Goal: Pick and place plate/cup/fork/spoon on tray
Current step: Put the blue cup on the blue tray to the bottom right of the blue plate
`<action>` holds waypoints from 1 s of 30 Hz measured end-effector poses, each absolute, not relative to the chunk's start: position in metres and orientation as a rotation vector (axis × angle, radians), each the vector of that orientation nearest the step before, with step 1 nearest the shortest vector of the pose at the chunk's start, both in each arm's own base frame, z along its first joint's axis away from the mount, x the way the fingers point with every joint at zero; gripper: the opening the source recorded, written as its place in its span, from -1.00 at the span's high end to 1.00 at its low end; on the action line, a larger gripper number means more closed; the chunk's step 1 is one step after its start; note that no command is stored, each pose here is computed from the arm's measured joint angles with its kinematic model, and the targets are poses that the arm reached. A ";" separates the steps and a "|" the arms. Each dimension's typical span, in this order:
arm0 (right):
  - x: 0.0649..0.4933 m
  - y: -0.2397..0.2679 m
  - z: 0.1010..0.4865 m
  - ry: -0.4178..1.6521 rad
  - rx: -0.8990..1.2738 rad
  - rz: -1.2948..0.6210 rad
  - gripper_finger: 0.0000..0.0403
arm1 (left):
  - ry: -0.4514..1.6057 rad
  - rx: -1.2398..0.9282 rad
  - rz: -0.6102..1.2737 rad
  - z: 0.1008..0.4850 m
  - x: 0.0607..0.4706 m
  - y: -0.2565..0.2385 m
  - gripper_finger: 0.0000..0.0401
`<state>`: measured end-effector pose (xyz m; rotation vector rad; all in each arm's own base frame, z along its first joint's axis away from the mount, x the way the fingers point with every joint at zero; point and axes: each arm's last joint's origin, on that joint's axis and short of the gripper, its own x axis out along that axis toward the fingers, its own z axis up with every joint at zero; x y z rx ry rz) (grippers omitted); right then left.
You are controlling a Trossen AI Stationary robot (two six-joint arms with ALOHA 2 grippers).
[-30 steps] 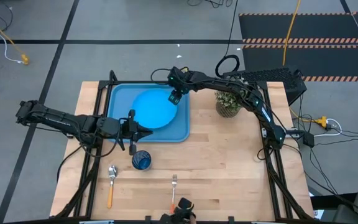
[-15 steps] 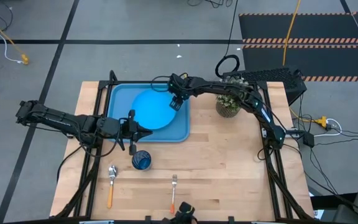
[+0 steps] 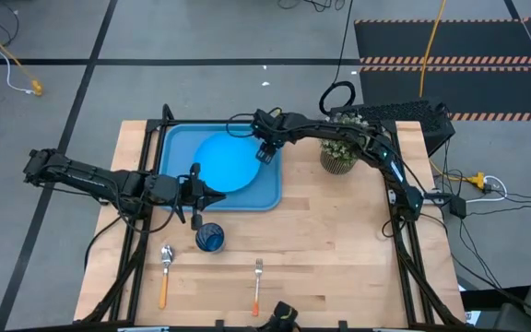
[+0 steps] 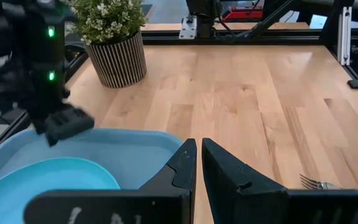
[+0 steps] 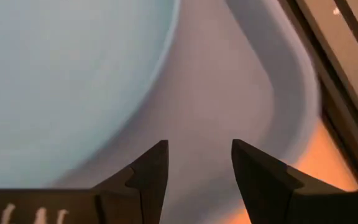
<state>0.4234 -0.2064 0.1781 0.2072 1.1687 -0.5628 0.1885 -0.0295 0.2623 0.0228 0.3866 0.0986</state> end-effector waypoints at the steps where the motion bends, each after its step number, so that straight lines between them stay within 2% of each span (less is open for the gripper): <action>1: 0.420 -0.205 0.182 1.197 0.204 -0.558 0.17 | 0.389 0.023 0.099 0.262 0.188 -0.030 0.85; 7: 0.404 -0.176 0.215 1.314 0.150 -0.431 0.17 | 0.391 0.023 0.097 0.262 0.188 -0.030 0.85; 16: 0.402 -0.093 0.245 1.412 0.067 -0.191 0.17 | 0.390 0.022 0.094 0.262 0.188 -0.030 0.85; 23: 0.419 -0.030 0.252 1.298 0.064 -0.065 0.17 | 0.399 0.027 0.107 0.261 0.188 -0.030 0.85; 30: 0.427 0.023 0.273 1.102 0.002 0.029 0.17 | 0.348 0.053 0.323 0.270 0.174 -0.021 0.85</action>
